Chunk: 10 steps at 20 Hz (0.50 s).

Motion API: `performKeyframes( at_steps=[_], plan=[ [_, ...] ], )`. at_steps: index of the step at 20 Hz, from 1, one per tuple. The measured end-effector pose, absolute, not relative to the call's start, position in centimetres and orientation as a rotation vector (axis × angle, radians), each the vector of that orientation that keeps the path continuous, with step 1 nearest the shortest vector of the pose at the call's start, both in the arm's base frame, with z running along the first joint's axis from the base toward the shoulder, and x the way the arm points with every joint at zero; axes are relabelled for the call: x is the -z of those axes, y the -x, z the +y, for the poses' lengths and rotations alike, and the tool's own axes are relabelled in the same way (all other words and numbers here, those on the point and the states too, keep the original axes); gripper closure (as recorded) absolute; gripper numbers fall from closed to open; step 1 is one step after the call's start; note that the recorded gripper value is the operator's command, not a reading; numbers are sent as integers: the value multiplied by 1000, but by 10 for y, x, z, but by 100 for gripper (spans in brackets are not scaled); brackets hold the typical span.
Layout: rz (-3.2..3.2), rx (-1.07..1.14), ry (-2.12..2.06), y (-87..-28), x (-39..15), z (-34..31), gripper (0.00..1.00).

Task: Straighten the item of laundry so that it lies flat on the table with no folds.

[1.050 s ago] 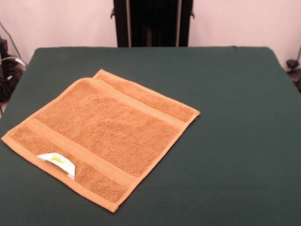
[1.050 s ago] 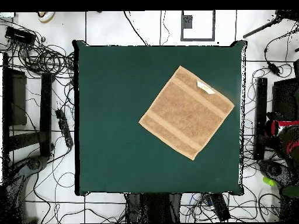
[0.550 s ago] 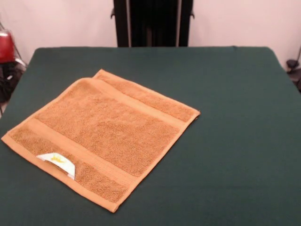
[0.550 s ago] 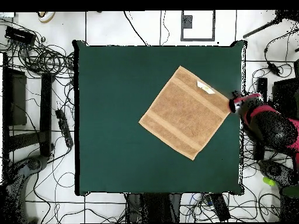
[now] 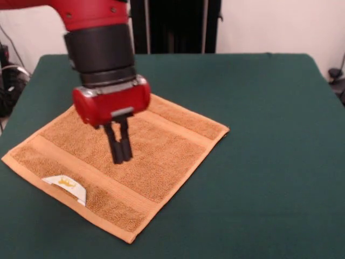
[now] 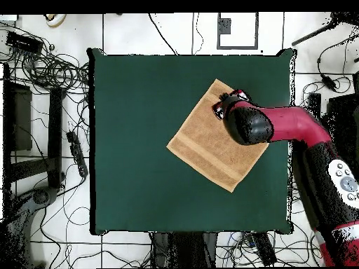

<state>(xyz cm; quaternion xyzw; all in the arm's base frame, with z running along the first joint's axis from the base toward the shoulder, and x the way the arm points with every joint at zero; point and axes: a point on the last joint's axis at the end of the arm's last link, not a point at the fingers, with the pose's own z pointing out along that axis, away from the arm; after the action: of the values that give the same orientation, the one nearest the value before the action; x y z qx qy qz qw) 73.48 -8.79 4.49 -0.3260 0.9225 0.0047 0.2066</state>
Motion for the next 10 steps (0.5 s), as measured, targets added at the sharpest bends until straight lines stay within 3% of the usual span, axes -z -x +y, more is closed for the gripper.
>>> performKeyframes(
  at_steps=[10],
  plan=[
    [2614, 22, 824, -725, -53, -135, 100]
  ],
)
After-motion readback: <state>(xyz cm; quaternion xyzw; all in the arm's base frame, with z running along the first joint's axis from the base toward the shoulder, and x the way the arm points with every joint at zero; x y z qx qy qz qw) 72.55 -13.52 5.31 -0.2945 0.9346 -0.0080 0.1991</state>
